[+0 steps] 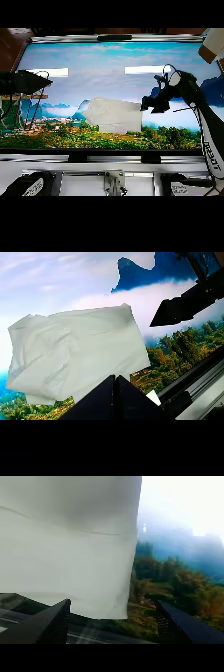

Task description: Fold the shirts.

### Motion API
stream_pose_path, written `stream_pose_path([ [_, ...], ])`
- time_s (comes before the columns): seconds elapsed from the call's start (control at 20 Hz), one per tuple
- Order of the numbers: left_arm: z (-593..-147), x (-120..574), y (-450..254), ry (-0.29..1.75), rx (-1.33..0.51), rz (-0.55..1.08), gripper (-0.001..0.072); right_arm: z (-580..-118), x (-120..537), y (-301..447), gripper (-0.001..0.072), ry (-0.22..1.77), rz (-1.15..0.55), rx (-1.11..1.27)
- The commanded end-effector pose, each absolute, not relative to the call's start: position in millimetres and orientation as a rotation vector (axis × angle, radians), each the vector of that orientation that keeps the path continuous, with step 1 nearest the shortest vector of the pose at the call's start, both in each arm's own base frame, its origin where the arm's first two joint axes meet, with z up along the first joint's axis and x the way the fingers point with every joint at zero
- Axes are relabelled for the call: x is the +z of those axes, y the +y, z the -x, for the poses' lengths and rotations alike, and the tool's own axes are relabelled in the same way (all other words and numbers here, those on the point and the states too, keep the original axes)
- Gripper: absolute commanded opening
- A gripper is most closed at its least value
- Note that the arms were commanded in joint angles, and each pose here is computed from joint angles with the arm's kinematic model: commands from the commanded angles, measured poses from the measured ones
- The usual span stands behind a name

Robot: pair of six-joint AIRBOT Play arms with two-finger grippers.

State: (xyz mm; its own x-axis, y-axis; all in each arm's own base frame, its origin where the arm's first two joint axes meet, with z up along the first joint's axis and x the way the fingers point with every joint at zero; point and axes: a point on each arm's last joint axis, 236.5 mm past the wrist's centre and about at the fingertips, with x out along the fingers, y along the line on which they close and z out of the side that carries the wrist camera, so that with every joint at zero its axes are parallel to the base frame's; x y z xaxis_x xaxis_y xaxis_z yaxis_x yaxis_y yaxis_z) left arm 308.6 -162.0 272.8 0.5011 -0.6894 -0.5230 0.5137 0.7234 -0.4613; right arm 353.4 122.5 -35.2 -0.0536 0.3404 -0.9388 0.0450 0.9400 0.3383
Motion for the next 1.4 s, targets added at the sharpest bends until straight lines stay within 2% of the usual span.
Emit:
stream_pose_path([
  [0.0, -309.2, 271.6, -160.2, 0.754, -0.724, 0.267, 0.0035, -345.6, -74.1, 136.8, 0.0635, 1.643, -0.442, 0.282],
  [0.15, -309.3, 271.4, -160.0, 0.754, -0.723, 0.264, 0.0035, -355.3, -102.5, 142.5, 0.0634, 1.643, -0.455, 0.266],
  [0.35, -311.5, 269.9, -159.9, 0.756, -0.722, 0.264, 0.0035, -360.3, -109.1, 178.4, 0.0633, 1.638, -0.593, 0.406],
  [0.4, -312.2, 269.3, -159.9, 0.758, -0.722, 0.266, 0.0035, -363.9, -106.8, 185.2, 0.0518, 1.616, -0.608, 0.447],
  [0.45, -313.1, 268.6, -159.9, 0.76, -0.721, 0.269, 0.0035, -369.6, -100.4, 190.9, 0.0224, 1.578, -0.604, 0.501],
  [0.5, -313.9, 268.3, -159.9, 0.761, -0.72, 0.272, 0.0035, -378.6, -89.6, 193.9, 0.0054, 1.537, -0.6, 0.551],
  [0.6, -316.3, 267.8, -159.6, 0.759, -0.716, 0.274, 0.0035, -401.8, -50.9, 195.7, 0.0047, 1.428, -0.572, 0.671],
  [0.7, -321.1, 268.7, -158.9, 0.747, -0.709, 0.281, 0.0035, -439.4, 4.7, 177.6, 0.0047, 1.276, -0.54, 0.694],
  [0.85, -328.8, 267.4, -158.0, 0.74, -0.699, 0.291, 0.0035, -488.3, 86.2, 129.8, 0.0047, 1.059, -0.556, 0.614],
  [0.95, -332.2, 263.2, -158.0, 0.752, -0.698, 0.296, 0.0035, -504.0, 122.4, 85.5, 0.0047, 0.961, -0.559, 0.54],
  [1.1, -337.0, 256.9, -158.0, 0.77, -0.696, 0.303, 0.0035, -498.2, 122.1, -2.3, 0.0047, 0.988, -0.571, 0.332],
  [1.35, -339.6, 253.2, -158.0, 0.781, -0.695, 0.306, 0.0035, -437.7, 81.9, -139.9, 0.0048, 1.152, -0.613, -0.047],
])
